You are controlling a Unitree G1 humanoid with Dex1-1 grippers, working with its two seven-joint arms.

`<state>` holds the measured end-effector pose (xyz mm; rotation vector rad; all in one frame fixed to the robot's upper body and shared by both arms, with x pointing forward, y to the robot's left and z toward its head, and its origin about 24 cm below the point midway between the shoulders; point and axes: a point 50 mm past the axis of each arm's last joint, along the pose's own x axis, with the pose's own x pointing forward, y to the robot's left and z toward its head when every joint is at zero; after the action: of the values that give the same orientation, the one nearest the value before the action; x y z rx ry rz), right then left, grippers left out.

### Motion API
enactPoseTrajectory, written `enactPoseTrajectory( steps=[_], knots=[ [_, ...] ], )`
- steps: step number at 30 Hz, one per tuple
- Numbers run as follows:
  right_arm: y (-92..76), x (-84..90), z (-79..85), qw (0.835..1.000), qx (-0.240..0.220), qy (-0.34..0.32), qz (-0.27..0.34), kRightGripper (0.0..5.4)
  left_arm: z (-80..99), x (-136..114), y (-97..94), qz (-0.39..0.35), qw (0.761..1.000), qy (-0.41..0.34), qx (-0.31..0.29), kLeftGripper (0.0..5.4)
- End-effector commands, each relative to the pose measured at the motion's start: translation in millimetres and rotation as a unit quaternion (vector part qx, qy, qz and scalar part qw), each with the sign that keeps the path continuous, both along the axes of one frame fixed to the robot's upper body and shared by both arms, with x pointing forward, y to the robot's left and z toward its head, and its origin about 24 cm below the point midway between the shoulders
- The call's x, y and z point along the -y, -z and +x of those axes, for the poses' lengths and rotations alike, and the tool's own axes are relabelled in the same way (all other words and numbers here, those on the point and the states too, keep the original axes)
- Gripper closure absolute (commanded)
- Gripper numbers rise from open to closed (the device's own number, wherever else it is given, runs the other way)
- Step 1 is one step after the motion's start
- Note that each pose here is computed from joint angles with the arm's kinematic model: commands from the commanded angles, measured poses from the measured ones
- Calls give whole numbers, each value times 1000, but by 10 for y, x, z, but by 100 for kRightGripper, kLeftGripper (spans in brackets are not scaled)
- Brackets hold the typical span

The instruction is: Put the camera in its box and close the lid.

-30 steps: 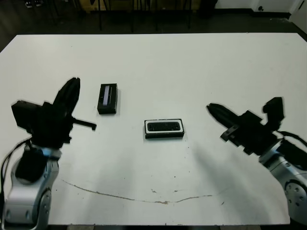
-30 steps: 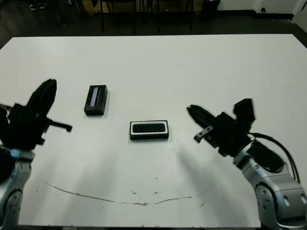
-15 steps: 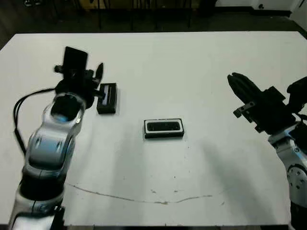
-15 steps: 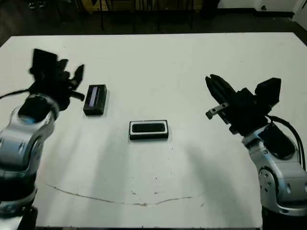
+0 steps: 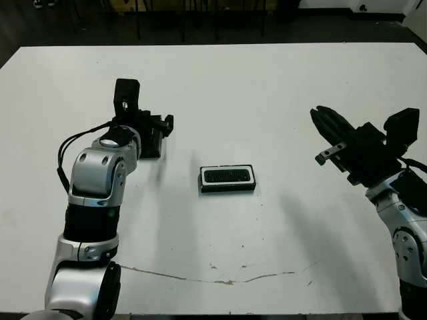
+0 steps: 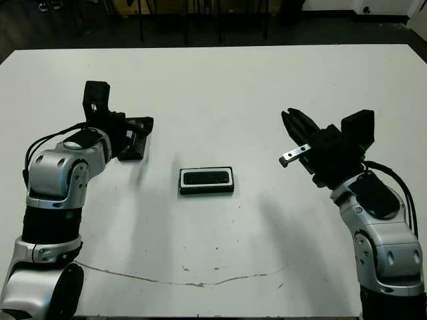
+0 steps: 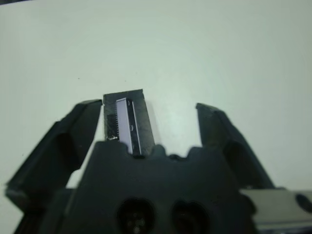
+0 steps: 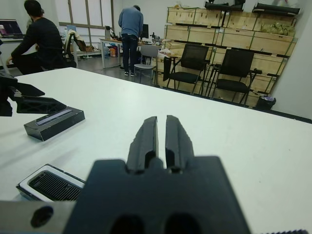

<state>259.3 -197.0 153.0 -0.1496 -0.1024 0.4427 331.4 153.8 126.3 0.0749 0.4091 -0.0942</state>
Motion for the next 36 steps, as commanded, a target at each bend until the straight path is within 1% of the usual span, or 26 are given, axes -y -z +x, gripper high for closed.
enactPoseTrajectory(
  steps=[1,3,5,7,11,13,15,18,22,24,28,32,36],
  knots=[
    [60,27,10,1000,-16,1,-6,540,-22,-62,143,14,1000,-18,-16,2],
    [65,24,11,1000,-18,-1,-5,540,-17,-76,165,43,999,-20,-16,2],
    [70,20,7,1000,-23,-3,-7,540,3,-109,188,96,995,-23,-5,2],
    [75,18,3,1000,-26,-6,-8,540,17,-137,209,118,993,-24,0,2],
    [78,21,-5,999,-33,-11,-11,540,30,-143,226,124,992,-25,-2,2],
    [81,25,-7,999,-32,-16,-10,540,33,-130,228,141,990,-20,-4,2],
    [87,29,-12,999,-34,-16,-9,540,29,-118,245,124,992,-16,-7,2],
    [98,33,-20,999,-34,-16,-9,540,24,-101,279,116,993,-14,-21,2],
    [103,32,-33,999,-32,-13,-10,540,19,-99,331,105,993,-10,-51,2],
    [106,34,-36,999,-33,-14,-5,540,8,-97,353,96,994,-6,-57,2],
    [98,31,-53,999,-36,-8,-9,540,-11,-100,420,55,996,10,-67,2],
    [112,32,-56,999,-36,-10,-8,540,-18,-110,478,63,996,12,-67,2],
    [119,36,-62,999,-37,-13,-4,540,-28,-144,497,82,993,-7,-84,2]
  ],
)
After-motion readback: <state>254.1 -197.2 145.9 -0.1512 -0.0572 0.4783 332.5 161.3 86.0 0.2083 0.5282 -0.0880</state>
